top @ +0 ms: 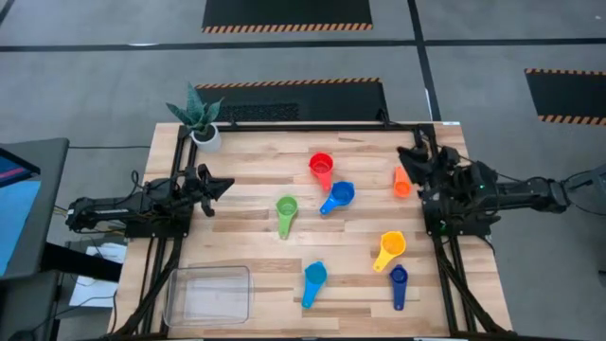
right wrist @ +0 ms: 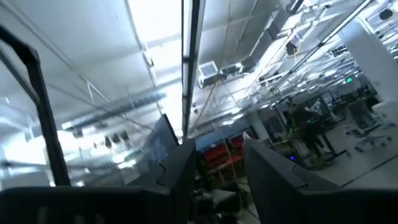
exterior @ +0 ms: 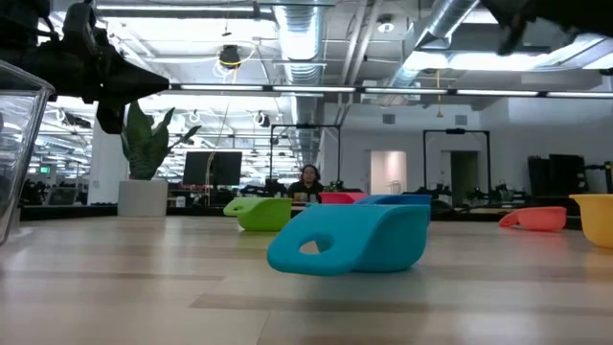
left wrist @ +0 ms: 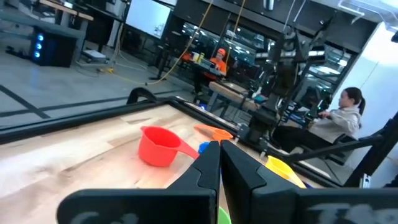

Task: Nest measuring cups in basket
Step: Put the red measuring cup in the transparent bin

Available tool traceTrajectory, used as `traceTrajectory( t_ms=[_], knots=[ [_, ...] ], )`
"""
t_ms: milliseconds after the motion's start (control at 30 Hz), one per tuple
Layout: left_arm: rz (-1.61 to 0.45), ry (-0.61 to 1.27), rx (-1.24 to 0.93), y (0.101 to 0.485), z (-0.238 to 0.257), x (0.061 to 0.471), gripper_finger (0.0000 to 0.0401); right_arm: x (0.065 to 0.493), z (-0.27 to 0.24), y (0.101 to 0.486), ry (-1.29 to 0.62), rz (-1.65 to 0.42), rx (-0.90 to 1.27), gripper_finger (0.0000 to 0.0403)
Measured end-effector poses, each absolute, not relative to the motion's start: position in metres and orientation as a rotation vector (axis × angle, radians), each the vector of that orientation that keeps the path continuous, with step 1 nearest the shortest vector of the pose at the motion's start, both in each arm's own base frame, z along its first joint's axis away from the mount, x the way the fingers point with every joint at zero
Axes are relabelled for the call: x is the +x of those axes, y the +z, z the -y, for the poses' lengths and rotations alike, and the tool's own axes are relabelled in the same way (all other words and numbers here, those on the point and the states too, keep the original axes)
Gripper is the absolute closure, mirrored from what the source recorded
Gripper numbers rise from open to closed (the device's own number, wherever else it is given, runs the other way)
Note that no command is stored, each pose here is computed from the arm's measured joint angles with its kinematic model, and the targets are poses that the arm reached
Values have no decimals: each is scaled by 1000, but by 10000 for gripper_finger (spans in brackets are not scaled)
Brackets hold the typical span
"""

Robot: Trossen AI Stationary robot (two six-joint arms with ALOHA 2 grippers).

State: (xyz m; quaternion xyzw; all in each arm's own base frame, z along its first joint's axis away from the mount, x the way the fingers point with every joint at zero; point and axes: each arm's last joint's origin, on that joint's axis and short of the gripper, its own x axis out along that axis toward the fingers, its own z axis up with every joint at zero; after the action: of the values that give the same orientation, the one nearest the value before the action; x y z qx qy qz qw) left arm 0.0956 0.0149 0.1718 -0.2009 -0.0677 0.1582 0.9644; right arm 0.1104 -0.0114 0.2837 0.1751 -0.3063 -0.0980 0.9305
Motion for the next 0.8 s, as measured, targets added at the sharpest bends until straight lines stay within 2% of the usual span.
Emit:
traceTrajectory(
  t_ms=[200, 367, 500, 633, 800],
  knots=[
    [140, 334, -406, 172, -15, 96, 401, 164, 14, 325, -274, 394, 272, 242],
    [140, 334, -406, 172, -15, 96, 401, 219, 35, 339, -473, 132, 189, 242],
    [141, 334, -406, 172, -15, 95, 401, 256, 63, 348, -573, -1, 178, 242],
    [141, 334, -406, 172, -15, 95, 401, 283, 94, 348, -673, -149, 204, 242],
    [140, 334, -406, 172, -15, 96, 401, 303, 131, 325, -803, -386, 300, 242]
  ],
)
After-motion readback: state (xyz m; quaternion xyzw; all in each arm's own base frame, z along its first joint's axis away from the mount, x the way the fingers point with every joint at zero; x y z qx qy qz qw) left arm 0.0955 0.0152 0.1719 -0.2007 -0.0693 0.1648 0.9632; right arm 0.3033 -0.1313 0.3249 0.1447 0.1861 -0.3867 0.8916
